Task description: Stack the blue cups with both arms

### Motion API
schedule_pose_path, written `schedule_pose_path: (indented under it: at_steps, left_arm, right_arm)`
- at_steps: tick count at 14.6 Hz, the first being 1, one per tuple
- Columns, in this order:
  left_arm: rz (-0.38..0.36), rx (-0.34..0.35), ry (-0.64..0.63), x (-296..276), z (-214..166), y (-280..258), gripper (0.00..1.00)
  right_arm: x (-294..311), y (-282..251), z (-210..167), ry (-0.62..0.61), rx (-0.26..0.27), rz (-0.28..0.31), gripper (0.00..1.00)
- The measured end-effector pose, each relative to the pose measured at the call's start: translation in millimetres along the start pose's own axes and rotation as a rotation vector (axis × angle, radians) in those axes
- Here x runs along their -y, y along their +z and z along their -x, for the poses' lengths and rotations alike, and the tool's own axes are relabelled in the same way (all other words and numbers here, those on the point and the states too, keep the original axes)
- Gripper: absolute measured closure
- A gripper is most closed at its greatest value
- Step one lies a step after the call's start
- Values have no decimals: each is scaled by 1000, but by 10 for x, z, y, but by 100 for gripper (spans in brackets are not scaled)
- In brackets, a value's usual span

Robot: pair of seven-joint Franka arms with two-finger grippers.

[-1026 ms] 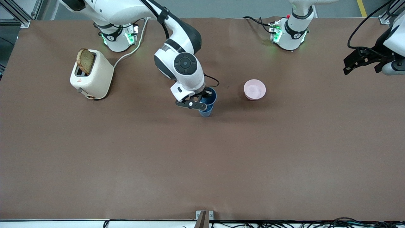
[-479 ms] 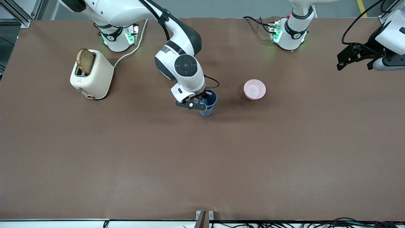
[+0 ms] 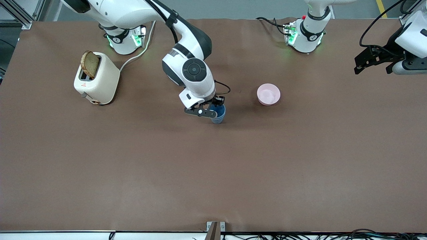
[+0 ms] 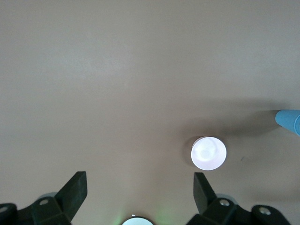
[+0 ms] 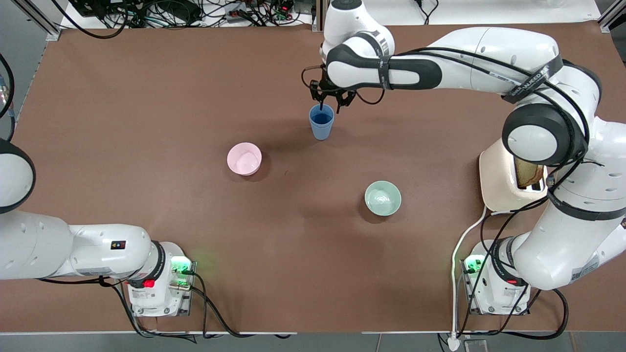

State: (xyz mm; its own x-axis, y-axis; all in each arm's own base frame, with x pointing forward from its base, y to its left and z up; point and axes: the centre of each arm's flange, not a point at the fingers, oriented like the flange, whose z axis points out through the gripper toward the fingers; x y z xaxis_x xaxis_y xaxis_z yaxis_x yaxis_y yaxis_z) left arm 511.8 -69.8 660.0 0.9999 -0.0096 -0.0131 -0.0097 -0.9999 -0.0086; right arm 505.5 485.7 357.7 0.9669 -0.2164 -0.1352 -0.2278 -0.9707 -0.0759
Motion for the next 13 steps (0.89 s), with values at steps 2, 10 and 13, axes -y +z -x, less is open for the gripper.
schedule_pose_path:
  at_steps: [2, 10, 13]
  left_arm:
    - [1, -1, 0, -2, -3, 2, 0]
    - [3, -10, 1, -5, -13, -9, 0]
    - [4, -18, -2, 9, -18, -40, 0]
  right_arm:
    - [-203, -535, -247, 37, -70, -24, 14]
    - [-2789, -2910, -1235, 38, -303, 136, 0]
    - [-3722, -3195, -1333, -27, -237, 206, 0]
